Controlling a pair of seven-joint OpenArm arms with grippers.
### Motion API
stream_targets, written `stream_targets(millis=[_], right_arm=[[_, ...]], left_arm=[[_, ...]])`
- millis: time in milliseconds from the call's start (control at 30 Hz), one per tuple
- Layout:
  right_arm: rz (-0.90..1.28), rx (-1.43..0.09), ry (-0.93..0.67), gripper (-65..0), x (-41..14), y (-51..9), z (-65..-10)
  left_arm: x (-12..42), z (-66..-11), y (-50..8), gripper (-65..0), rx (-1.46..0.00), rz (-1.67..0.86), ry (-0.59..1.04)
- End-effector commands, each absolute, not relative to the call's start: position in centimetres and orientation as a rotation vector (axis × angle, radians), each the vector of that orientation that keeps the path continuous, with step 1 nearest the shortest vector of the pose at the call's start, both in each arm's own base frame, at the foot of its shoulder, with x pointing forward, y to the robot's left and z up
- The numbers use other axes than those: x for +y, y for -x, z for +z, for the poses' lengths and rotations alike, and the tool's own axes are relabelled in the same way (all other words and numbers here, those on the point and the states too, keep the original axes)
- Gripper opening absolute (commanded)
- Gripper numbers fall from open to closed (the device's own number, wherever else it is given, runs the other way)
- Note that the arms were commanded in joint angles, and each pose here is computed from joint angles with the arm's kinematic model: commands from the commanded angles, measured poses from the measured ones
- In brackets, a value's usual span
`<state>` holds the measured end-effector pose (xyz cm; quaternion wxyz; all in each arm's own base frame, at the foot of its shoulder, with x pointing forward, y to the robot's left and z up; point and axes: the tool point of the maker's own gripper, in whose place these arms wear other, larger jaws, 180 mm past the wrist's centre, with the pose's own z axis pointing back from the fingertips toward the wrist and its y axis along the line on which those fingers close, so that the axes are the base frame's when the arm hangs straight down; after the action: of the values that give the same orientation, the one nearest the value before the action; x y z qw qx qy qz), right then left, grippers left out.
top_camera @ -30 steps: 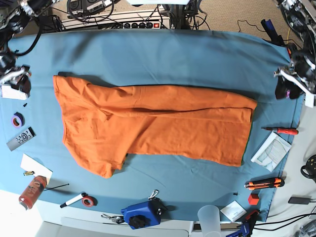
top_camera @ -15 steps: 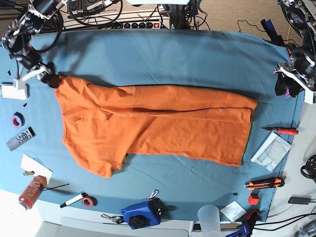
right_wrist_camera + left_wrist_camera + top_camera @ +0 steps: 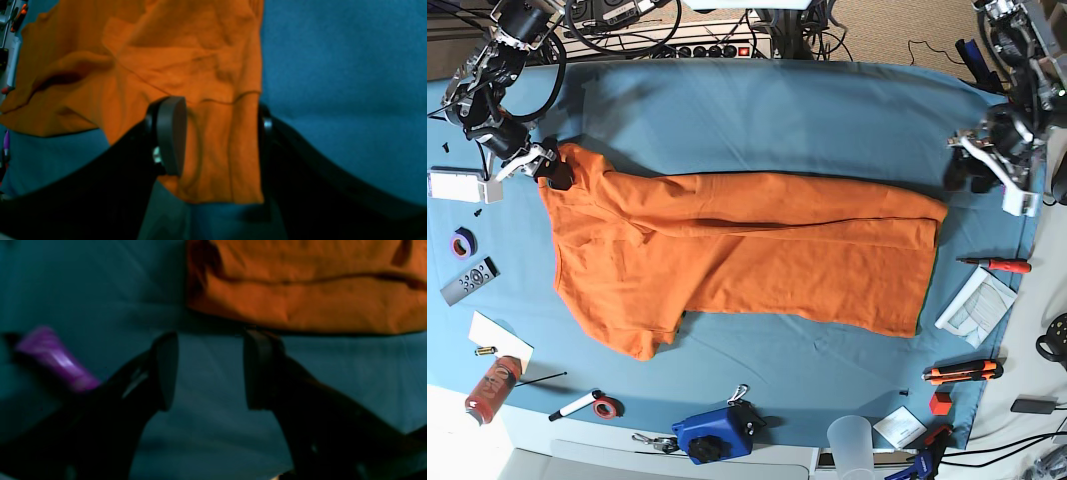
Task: Layout the t-shirt on the table in an organized manner, then fold the t-shirt properly
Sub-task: 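Release the fold and regrasp the folded edge with both grippers, then pull the folded edge taut with both grippers and lay it down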
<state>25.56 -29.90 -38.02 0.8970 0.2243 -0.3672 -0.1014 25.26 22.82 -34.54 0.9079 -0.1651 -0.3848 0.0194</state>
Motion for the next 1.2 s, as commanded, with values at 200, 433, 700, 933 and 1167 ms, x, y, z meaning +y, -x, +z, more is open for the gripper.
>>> stream_targets(millis=[200, 433, 700, 933, 1167], right_arm=[[-0.191, -0.773, -0.442, -36.9, -30.6, -25.9, -37.2], [-0.191, -0.773, -0.441, -36.9, -30.6, -25.9, -37.2], [-0.188, -0.774, -0.432, -63.2, -31.0, -25.9, -37.0], [-0.196, -0.847, -0.350, -65.0, -34.0, -26.1, -34.3], [-0.177, -0.810, -0.280, -65.0, -35.3, -24.3, -32.7]], left_arm=[[23.4, -34.6, -29.6, -33.2, -0.845, 0.132, 0.457], [22.7, -37.2, -30.3, -33.2, -0.757, 0.186, 0.567], [22.4, -38.7, -29.3, -65.0, -0.693, 0.209, 0.594], [22.5, -39.4, -27.8, -65.0, -0.603, 0.198, 0.593], [24.1, -38.5, -26.6, -65.0, -0.630, 0.231, 0.586]])
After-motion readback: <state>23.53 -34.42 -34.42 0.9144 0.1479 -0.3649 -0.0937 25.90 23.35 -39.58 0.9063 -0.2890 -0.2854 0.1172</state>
